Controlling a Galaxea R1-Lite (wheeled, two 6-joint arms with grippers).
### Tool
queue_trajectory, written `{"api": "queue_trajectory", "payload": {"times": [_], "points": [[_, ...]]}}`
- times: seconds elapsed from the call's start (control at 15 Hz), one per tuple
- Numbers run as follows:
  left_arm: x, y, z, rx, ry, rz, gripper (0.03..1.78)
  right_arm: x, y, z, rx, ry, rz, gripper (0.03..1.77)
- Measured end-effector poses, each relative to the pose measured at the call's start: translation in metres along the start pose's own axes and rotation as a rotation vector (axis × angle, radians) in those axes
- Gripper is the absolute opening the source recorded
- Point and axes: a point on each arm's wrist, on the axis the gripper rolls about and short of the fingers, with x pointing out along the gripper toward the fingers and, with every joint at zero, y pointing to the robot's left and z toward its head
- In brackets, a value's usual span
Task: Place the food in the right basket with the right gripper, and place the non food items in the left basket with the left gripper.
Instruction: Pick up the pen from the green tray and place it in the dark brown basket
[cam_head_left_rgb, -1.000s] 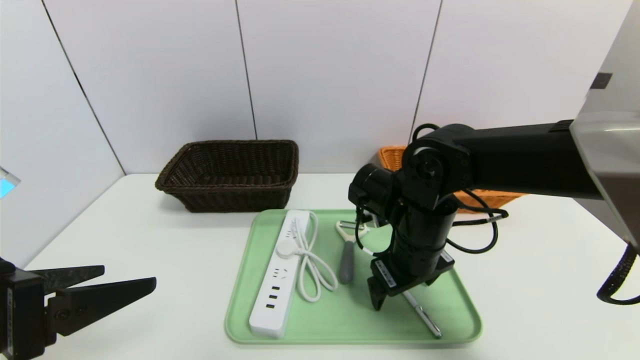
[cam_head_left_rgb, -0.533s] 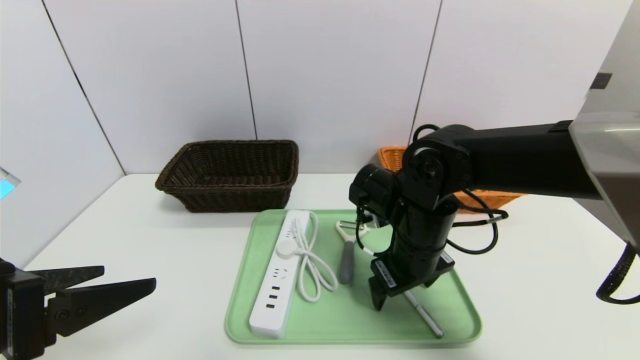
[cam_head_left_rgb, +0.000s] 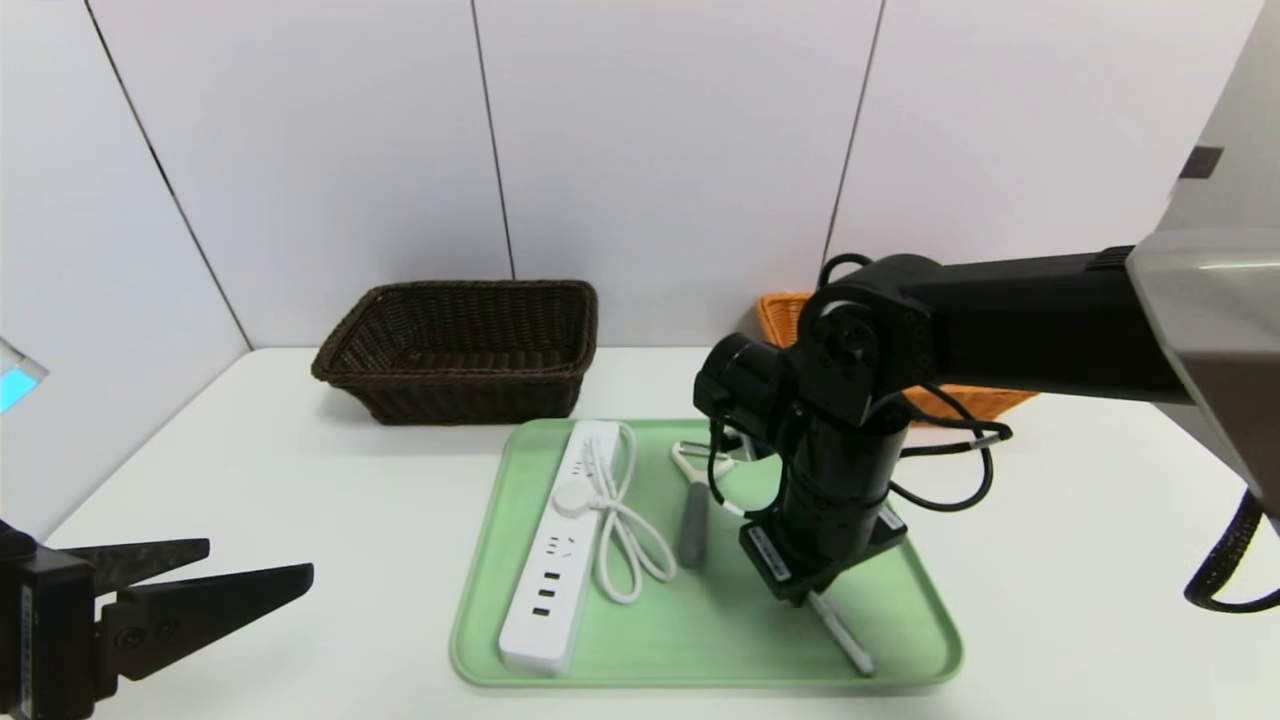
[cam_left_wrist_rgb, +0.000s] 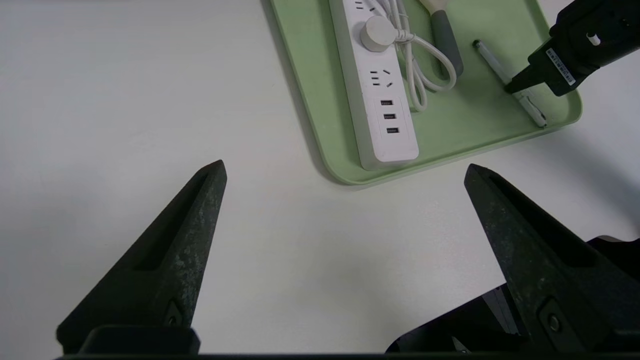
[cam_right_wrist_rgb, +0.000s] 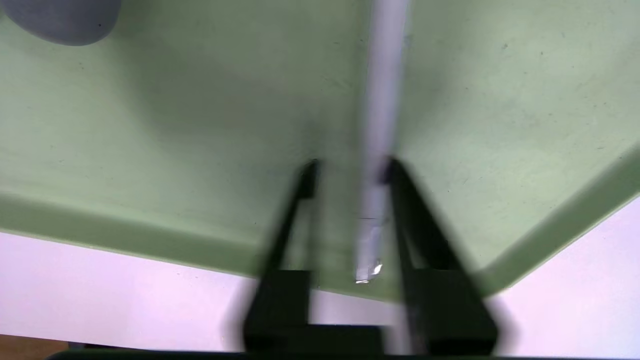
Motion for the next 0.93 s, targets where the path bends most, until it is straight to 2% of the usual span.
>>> {"api": "queue_trajectory", "payload": {"times": [0.2, 0.4, 0.53, 0.73, 0.93], "points": [[-0.001, 0.000, -0.002, -0.001, 0.002, 0.001, 1.69, 0.000, 0.000, 0.001, 0.022, -0.007, 0.002, 0.08], [-0.001, 0.001, -0.003, -0.001, 0.001, 0.001, 1.69, -0.007, 0.003, 0.007, 0.030, -0.105, 0.016, 0.08], [-0.001, 0.001, -0.005, 0.001, 0.005, 0.003, 1.69, -0.025, 0.011, 0.015, 0.028, -0.259, 0.051, 0.08], [-0.002, 0.002, -0.007, 0.002, 0.009, 0.004, 1.69, -0.060, 0.027, 0.029, 0.038, -0.555, 0.088, 0.08], [-0.001, 0.002, -0.008, 0.003, 0.021, 0.008, 1.69, -0.084, 0.039, 0.041, 0.077, -0.804, 0.070, 0.08]]}}
